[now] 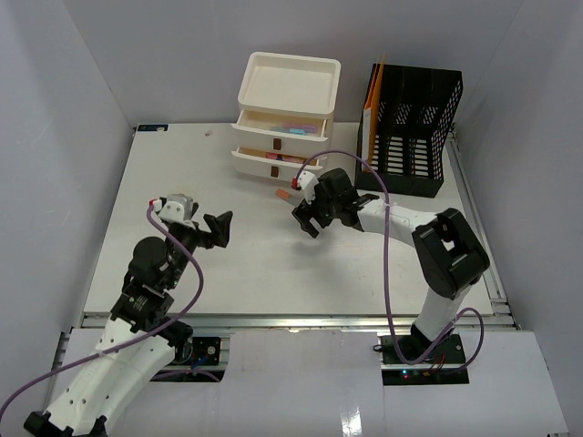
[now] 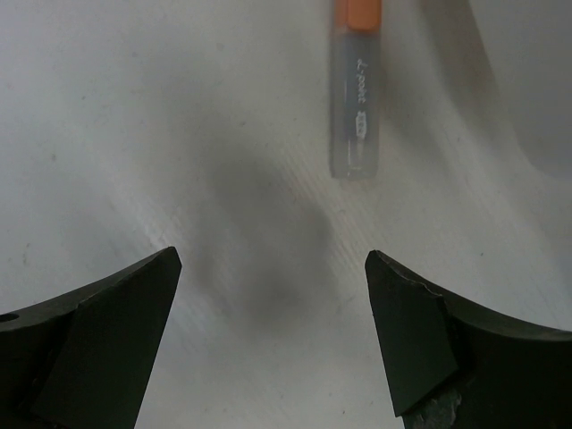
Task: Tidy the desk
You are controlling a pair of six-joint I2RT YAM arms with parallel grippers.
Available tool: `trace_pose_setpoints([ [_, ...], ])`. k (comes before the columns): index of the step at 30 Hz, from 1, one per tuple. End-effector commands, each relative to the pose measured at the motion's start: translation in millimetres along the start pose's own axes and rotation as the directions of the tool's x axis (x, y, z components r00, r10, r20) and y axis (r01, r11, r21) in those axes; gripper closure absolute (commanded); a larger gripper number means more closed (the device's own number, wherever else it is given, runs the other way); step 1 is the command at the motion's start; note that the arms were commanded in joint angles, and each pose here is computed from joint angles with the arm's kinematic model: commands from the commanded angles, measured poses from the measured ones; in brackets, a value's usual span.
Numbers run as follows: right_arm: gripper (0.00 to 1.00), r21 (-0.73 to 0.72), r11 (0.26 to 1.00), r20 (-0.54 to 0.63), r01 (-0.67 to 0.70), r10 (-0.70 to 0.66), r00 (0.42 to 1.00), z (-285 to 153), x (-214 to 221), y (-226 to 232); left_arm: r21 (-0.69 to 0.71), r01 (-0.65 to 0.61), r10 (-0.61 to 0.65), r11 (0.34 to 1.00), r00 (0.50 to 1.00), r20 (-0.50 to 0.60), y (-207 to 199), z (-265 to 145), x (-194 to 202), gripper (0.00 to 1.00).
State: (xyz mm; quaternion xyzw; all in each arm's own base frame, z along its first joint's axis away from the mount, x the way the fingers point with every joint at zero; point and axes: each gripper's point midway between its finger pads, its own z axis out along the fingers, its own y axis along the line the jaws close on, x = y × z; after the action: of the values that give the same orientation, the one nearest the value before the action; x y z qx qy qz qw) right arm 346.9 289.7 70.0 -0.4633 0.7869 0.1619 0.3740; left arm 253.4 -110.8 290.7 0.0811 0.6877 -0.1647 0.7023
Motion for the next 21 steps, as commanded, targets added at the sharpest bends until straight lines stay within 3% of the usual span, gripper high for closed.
trace_pose_setpoints([
  [1,0.1,0.101,0.995,0.104,0.013,-0.024,0.994,20.1,-39.3,-22.5,-0.086,-0.058,0.05,0.995,0.994,-0.094,22.6,-18.7,36.4,0.02],
  [4,0.07,0.136,0.99,0.124,0.033,-0.05,0.991,31.7,-45.0,-26.8,-0.091,-0.057,0.053,0.994,0.997,-0.055,23.7,-20.4,30.3,0.02],
  [8,0.0,0.19,0.982,0.09,0.024,-0.041,0.995,50.6,-37.0,-34.0,-0.08,-0.06,0.053,0.995,0.995,-0.087,21.7,-18.7,34.5,0.02],
  [12,0.15,0.227,0.974,0.078,0.0,-0.018,0.997,63.0,-31.5,-39.3,-0.066,-0.065,0.059,0.996,0.994,-0.097,19.3,-16.9,36.1,0.02],
  [18,0.25,0.238,0.971,0.049,-0.021,0.01,0.999,72.5,-13.1,-38.2,-0.079,-0.059,0.054,0.995,0.996,-0.07,21.6,-21.2,29.7,0.02],
  [21,0.43,0.18,0.983,0.04,-0.035,0.028,0.999,75.9,-2.6,-25.6,-0.086,-0.056,0.051,0.995,0.997,-0.056,22.8,-23.3,26.5,0.02],
])
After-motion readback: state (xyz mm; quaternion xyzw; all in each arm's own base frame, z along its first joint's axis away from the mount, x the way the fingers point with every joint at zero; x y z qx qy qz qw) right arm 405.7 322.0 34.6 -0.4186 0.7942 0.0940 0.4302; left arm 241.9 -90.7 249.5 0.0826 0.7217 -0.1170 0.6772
